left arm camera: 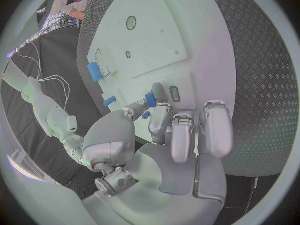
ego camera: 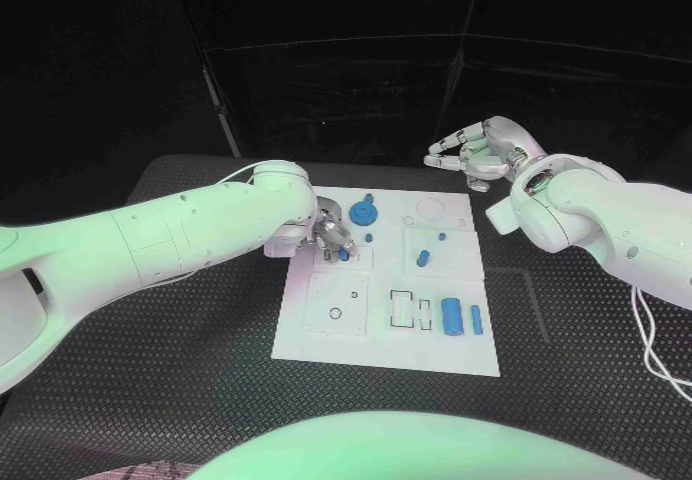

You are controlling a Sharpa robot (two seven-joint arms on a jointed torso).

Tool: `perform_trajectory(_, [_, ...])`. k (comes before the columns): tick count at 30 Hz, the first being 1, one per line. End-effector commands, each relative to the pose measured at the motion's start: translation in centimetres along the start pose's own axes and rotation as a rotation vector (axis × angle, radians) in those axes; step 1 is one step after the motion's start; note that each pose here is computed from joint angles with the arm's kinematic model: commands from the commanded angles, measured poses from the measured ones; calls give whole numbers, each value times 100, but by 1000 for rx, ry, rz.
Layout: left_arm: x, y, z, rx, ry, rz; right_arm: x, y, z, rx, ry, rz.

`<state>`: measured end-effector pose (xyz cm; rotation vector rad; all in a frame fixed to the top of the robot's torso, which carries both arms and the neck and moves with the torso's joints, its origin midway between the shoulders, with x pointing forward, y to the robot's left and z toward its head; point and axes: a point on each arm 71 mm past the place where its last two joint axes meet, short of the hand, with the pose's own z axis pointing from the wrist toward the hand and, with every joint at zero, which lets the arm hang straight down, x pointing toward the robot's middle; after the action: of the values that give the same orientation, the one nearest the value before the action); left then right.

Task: Assemble the parts on the task board

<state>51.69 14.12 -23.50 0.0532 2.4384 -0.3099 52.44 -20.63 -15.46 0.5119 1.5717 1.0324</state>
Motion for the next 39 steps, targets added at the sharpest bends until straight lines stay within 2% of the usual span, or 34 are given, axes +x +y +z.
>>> perform_trajectory(1, [76, 3, 29, -11, 33, 17, -1, 19, 1, -8, 3, -1])
perform_trajectory(15, [57, 7, 21, -8, 0, -4, 0, 18, 4, -8, 3, -1])
perform_trajectory(22, [24, 28, -15, -3, -31, -24, -1, 13, 5, -7, 3, -2])
perform_trajectory(26, [-57, 17, -75, 12, -63, -47, 3, 2, 2, -5, 4, -1])
perform_trajectory(30, [-184, 20, -197, 40, -104, -81, 3, -16, -3, -1, 3, -1])
perform_trajectory(36, [-380, 85, -405, 65, -124, -101, -4, -33, -4, 2, 1, -2])
perform_trajectory(39, [-519, 144, -502, 65, -151, -108, -6, -39, -2, 3, 0, -2])
